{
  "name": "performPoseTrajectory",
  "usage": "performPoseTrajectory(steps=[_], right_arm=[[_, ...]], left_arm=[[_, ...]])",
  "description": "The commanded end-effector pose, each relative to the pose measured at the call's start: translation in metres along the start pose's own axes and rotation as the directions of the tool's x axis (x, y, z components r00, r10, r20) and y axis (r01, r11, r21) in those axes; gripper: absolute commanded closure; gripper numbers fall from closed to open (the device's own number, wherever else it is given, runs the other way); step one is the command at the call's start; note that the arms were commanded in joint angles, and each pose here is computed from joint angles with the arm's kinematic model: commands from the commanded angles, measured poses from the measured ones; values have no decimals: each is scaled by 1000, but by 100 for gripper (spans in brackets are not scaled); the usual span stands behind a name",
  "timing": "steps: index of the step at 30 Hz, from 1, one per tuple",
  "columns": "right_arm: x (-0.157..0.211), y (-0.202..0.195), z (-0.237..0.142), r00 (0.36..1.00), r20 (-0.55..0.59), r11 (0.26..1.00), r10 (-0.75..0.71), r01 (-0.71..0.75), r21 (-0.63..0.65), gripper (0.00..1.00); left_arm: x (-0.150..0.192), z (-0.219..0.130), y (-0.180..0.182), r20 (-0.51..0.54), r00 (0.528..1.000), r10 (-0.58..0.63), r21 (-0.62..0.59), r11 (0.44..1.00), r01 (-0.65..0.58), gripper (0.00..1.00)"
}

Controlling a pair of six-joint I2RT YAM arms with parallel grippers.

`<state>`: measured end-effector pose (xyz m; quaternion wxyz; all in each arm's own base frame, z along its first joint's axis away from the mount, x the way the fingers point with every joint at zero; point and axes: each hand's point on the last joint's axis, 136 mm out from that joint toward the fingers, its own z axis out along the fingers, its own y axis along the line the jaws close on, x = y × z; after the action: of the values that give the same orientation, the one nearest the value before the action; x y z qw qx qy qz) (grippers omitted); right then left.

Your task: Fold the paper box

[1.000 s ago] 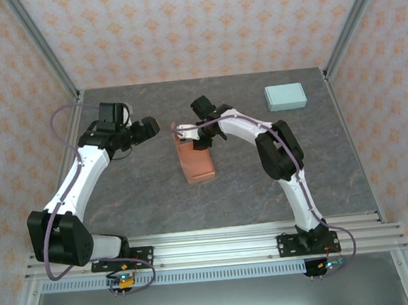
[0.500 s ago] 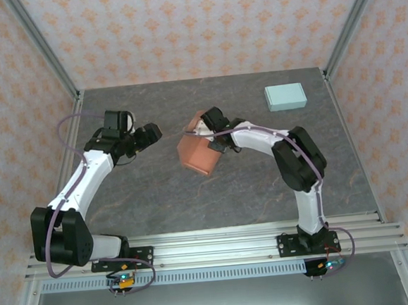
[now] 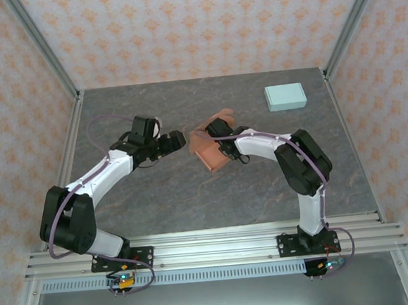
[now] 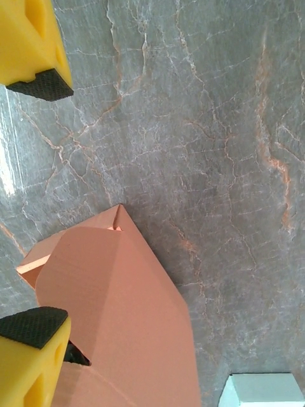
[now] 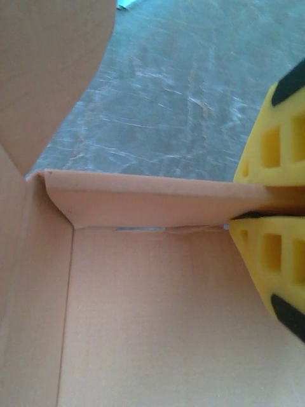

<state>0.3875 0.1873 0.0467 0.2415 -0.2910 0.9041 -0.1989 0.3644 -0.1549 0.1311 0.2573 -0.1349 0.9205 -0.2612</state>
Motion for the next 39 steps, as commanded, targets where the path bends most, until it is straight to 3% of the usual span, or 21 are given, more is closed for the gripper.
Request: performPoseTrajectory(steps=[1,3,5,7,12,16,20,22,26,29,34,39], right_arm=[[28,1,-7,972,-110,978,206,-207,0,80],[26,10,-15,948,-101,949,300,-308,-73,75],[22,10,-27,908,-74,900,412,-419,-120,61],[16,7,-43,872,-57,856,486,-489,-168,59],[12,-18,-94,767,40,744,640,-606,-282,45],[20,-52,-123,666,129,650,734,-636,-417,31],[13,-85,-127,574,226,568,787,-533,-627,31],[8,-91,-111,600,198,543,775,-473,-693,34],[-6,-57,-107,789,242,543,564,-135,-829,30],[-6,-42,-105,853,249,505,458,-19,-863,27],[-19,-46,-99,843,290,522,453,12,-853,28],[-29,-49,-96,850,302,548,431,19,-836,32]], left_arm=[[-13,-5,3,58,998,-8,-40,999,11,11],[-16,-9,6,72,997,-13,-67,998,18,10],[-18,-9,7,76,997,-13,-79,997,19,10],[-21,-10,7,70,997,-15,-94,995,21,9],[-29,-16,-2,68,997,24,-89,996,-18,9],[-33,-23,-10,57,996,65,-71,996,-61,9],[-23,-16,-34,12,988,152,65,986,-153,12],[-17,-15,-44,8,980,197,125,972,-197,14],[3,-20,-57,10,949,315,204,929,-310,13],[19,-24,-55,6,908,420,203,888,-412,11],[27,-19,-55,34,855,518,120,847,-518,10],[0,-8,-61,73,855,514,23,856,-516,12]])
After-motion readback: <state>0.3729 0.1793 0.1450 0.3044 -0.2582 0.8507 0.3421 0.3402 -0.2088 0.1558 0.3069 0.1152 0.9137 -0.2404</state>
